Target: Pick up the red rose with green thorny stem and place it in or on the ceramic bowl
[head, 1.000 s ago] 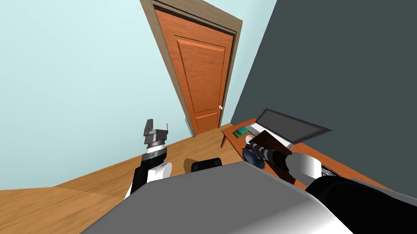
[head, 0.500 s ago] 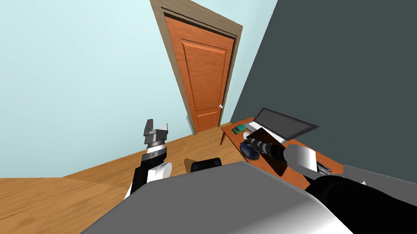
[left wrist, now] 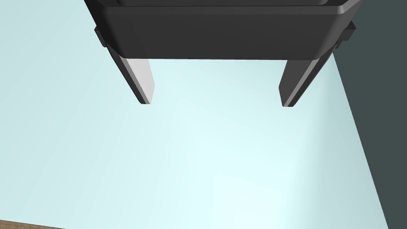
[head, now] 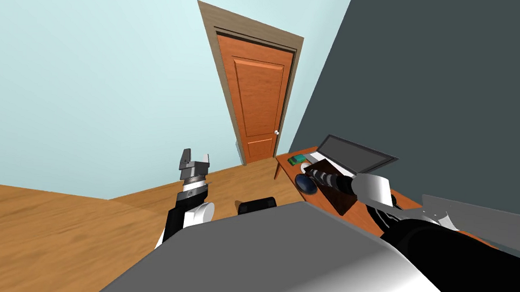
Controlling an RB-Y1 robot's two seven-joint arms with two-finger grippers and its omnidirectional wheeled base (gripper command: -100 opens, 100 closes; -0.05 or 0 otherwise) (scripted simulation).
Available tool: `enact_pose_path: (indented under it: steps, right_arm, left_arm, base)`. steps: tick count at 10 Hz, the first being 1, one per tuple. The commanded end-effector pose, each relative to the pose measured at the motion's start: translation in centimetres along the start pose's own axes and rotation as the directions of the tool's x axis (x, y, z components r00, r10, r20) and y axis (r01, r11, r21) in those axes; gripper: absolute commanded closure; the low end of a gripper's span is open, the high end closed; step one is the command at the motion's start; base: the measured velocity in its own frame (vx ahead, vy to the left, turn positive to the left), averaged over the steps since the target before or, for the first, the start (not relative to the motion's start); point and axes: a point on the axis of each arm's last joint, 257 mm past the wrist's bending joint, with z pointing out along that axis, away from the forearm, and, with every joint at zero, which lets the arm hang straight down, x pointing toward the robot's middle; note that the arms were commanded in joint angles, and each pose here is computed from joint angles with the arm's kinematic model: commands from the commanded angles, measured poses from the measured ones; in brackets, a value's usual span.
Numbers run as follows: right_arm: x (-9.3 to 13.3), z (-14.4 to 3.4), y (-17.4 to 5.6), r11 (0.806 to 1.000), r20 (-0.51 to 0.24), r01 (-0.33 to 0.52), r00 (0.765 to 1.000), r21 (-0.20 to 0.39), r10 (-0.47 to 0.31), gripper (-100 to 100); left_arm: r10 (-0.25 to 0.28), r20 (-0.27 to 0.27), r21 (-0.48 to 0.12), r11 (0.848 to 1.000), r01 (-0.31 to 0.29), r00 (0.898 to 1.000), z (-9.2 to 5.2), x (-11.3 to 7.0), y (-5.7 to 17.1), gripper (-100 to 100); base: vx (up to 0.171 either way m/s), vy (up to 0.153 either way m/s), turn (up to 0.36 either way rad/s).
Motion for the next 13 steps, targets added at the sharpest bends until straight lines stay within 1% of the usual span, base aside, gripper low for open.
enact_pose_path:
  steps: [1,2,4,5,6,10,11,12,13]
  right_arm:
    - [0.8,0.1,0.1,0.998,-0.012,0.060,0.998,-0.015,-0.060,100]
    - [1.2,0.1,0.1,0.995,-0.018,0.092,0.996,-0.024,-0.093,100]
    - [2.6,0.1,0.1,0.981,-0.036,0.188,0.981,-0.055,-0.190,100]
    - [2.2,0.0,0.1,0.986,-0.031,0.159,0.987,-0.044,-0.160,100]
    - [2.3,0.0,0.1,0.985,-0.033,0.166,0.985,-0.047,-0.168,-100]
    - [2.3,0.0,0.1,0.985,-0.033,0.165,0.985,-0.048,-0.167,-100]
    - [2.3,0.0,0.1,0.985,-0.033,0.165,0.985,-0.048,-0.167,0]
    - [7.7,-0.3,-0.5,0.989,-0.167,0.137,0.975,-0.056,-0.145,-100]
    - [10.8,-1.2,-1.2,0.991,-0.238,0.125,0.962,-0.055,-0.134,-100]
  left_arm:
    - [0.000,0.000,0.000,1.000,0.000,1.000,0.0,0.0,0.0,0]
    - [0.000,0.000,0.000,1.000,0.000,1.000,0.0,0.0,0.0,0]
    - [0.000,0.000,0.000,1.000,0.000,1.000,0.0,0.0,0.0,0]
    - [0.000,0.000,0.000,1.000,0.000,1.000,0.0,0.0,0.0,0]
    - [0.000,0.000,0.000,1.000,0.000,1.000,0.0,0.0,0.0,0]
    - [0.000,0.000,0.000,1.000,0.000,1.000,0.0,0.0,0.0,0]
    - [0.000,0.000,0.000,1.000,0.000,1.000,0.0,0.0,0.0,0]
    - [0.000,0.000,0.000,1.000,0.000,1.000,0.0,0.0,0.0,0]
    - [0.001,0.000,-0.001,1.000,-0.001,1.000,0.0,0.0,0.0,0]
  base:
    - [-0.103,-0.064,0.094]
    - [-0.107,-0.056,0.140]
    - [-0.139,-0.077,0.170]
    - [-0.064,-0.043,0.030]
    - [-0.010,-0.008,-0.007]
    - [-0.001,-0.001,0.000]
    - [0.000,0.000,0.000]
    - [0.196,-0.150,-0.363]
    - [0.285,-0.203,-0.449]
